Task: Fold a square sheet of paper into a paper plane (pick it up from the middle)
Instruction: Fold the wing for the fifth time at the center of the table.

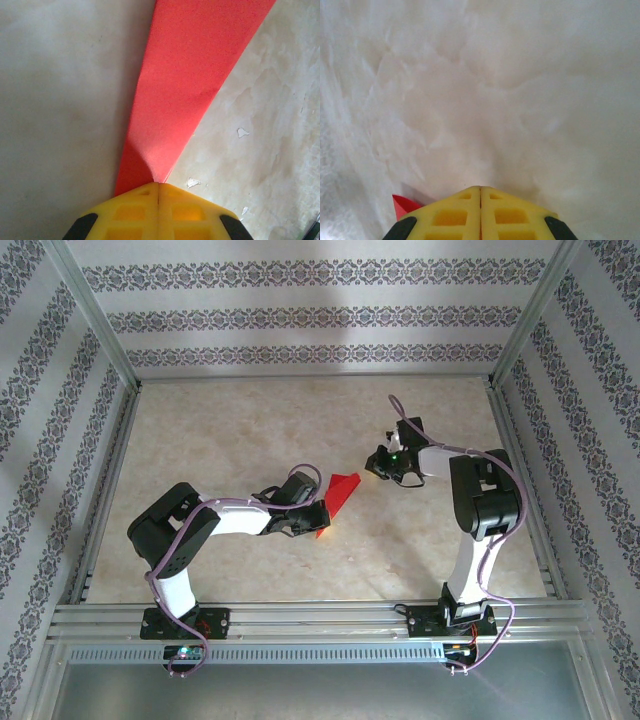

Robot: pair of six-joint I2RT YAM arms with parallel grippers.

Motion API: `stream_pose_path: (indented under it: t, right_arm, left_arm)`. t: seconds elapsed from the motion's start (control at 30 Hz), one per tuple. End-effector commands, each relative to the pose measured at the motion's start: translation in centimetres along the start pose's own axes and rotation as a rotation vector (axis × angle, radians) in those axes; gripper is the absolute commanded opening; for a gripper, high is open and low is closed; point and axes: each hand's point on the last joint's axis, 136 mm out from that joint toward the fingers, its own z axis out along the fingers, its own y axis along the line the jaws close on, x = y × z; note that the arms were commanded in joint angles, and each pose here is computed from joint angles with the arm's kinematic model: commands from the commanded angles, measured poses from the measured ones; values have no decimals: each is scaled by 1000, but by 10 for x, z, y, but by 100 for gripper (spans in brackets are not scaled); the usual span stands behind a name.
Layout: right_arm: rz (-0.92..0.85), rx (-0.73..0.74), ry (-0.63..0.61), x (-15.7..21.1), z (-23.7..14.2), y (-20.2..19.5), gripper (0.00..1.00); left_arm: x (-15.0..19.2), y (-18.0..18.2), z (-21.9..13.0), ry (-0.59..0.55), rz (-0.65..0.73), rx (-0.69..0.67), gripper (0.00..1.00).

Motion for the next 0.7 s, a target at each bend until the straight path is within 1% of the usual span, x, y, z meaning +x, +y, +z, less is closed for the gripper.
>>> stream_pose_path:
  t: [0.0,0.2,0.3,0.4,0.5,0.6,0.67]
  right_arm:
    - [-44,-10,-63,-13,-18,20,8]
    - [-73,-9,-124,-8,-47,30,12]
    - [-97,-2,-136,-2,-55,33,16]
    - [-111,7,-135,8,-59,33,22]
    - [-123,12,-141,16,-64,33,29]
    - [-126,26,-147,24,-69,30,39]
    - [-141,40,-151,29,-75,29,47]
  left_arm:
    - [34,46,0,133,-32,-163,0]
    - [21,24,-6,116,6,-125,0]
    - [15,13,-11,99,24,-105,1]
    - [6,-1,-19,76,46,-79,5]
    - [-6,-17,-31,39,69,-53,11]
    - [-21,-34,-47,-13,82,-15,19]
    - [-35,-44,-62,-60,91,13,28]
